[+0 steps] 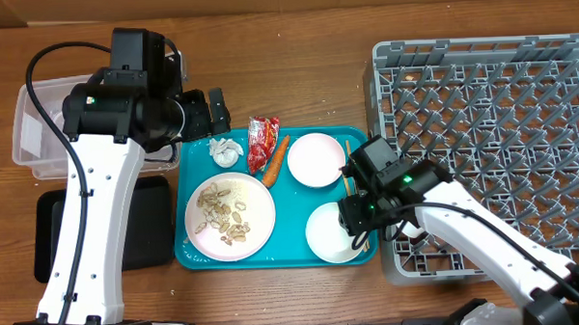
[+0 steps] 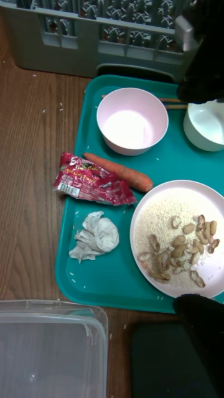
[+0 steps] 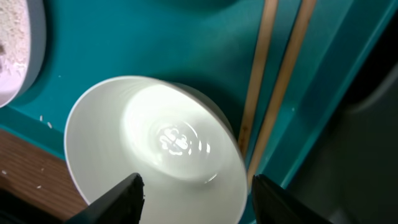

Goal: Sort waste into correct bins and load items into the dishwasher
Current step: 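Grasp the white bowl on the tray with the right gripper and lift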

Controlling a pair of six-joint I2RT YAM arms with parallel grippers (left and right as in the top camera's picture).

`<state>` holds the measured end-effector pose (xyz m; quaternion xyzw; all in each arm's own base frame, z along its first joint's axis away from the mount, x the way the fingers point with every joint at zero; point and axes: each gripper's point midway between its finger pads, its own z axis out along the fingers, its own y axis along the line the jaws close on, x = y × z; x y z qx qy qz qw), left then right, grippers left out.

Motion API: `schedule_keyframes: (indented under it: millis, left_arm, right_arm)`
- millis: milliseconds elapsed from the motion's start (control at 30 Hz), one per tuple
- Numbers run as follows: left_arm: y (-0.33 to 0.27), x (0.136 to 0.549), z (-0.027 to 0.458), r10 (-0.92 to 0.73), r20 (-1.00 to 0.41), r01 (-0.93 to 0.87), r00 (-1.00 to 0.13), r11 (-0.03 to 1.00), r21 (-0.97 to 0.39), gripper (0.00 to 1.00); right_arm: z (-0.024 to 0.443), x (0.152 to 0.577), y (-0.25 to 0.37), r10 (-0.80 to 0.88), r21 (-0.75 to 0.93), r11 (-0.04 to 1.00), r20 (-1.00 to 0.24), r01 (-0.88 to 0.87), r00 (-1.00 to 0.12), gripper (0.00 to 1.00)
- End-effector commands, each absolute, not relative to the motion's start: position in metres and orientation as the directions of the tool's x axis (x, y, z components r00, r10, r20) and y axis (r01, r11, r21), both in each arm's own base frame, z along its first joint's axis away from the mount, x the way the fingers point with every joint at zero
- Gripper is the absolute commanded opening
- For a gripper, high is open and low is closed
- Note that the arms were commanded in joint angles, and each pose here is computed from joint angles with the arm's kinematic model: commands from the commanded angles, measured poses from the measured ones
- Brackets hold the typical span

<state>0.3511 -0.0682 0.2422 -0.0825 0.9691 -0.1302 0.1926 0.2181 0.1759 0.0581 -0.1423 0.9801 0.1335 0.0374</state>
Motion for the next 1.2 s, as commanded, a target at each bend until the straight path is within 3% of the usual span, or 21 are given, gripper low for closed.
schedule_keyframes:
  millis: [0, 233, 400, 467, 667, 800, 933, 1067, 1167]
  left_arm:
    - [-0.067, 0.352, 0.249, -0.219, -0.369, -0.113, -0.903, 0.951, -0.288, 1.00]
    - [-0.067, 0.352, 0.249, -0.219, -0.369, -0.113, -0.903, 0.951, -0.288, 1.00]
    - [-0.067, 0.352, 0.249, -0.219, -0.369, -0.112, -0.903, 0.951, -0.288, 1.00]
    - [-0.067, 0.352, 0.249, -0.219, -0.369, -0.112, -0.903, 0.951, -0.288, 1.00]
    - [-0.067, 0.352, 0.249, -0.218, -0.369, -0.112, -0.904, 0.951, -0.288, 1.00]
    - [-0.067, 0.352, 0.249, -0.218, -0.369, -0.112, -0.904, 0.951, -0.288, 1.00]
    - [-0.067, 0.352, 0.249, -0.218, -0.369, -0.112, -0.904, 0.951, -0.288, 1.00]
    - [-0.067, 0.352, 0.249, -0.218, -0.369, -0.112, -0.904, 0.951, -0.288, 1.00]
    - [-0.067, 0.352, 0.249, -0.218, -0.369, -0.112, -0.904, 0.951, -0.288, 1.00]
  right_arm:
    - [0.040, 0.215, 0.166, -0.265, 0.198, 0.942, -0.053, -0.270, -0.963, 0.56]
    - [0.029, 0.212, 0.164, -0.261, 0.186, 0.948, -0.007, -0.258, -0.965, 0.41]
    - [0.030, 0.213, 0.164, -0.261, 0.187, 0.948, -0.013, -0.259, -0.965, 0.24]
    - [0.031, 0.214, 0.165, -0.257, 0.188, 0.948, -0.016, -0.255, -0.966, 0.11]
    - [0.058, 0.226, 0.172, -0.235, 0.201, 0.950, -0.052, -0.241, -0.971, 0.04]
    - [0.098, 0.242, 0.180, -0.226, 0.217, 0.943, -0.136, -0.251, -0.965, 0.04]
    - [0.141, 0.262, 0.164, -0.148, 0.129, 0.974, -0.253, -0.185, -0.956, 0.04]
    - [0.183, 0.283, 0.125, -0.033, -0.027, 0.999, -0.412, -0.024, -0.911, 0.04]
    - [0.213, 0.296, 0.083, 0.076, -0.146, 0.971, -0.566, 0.191, -0.821, 0.04]
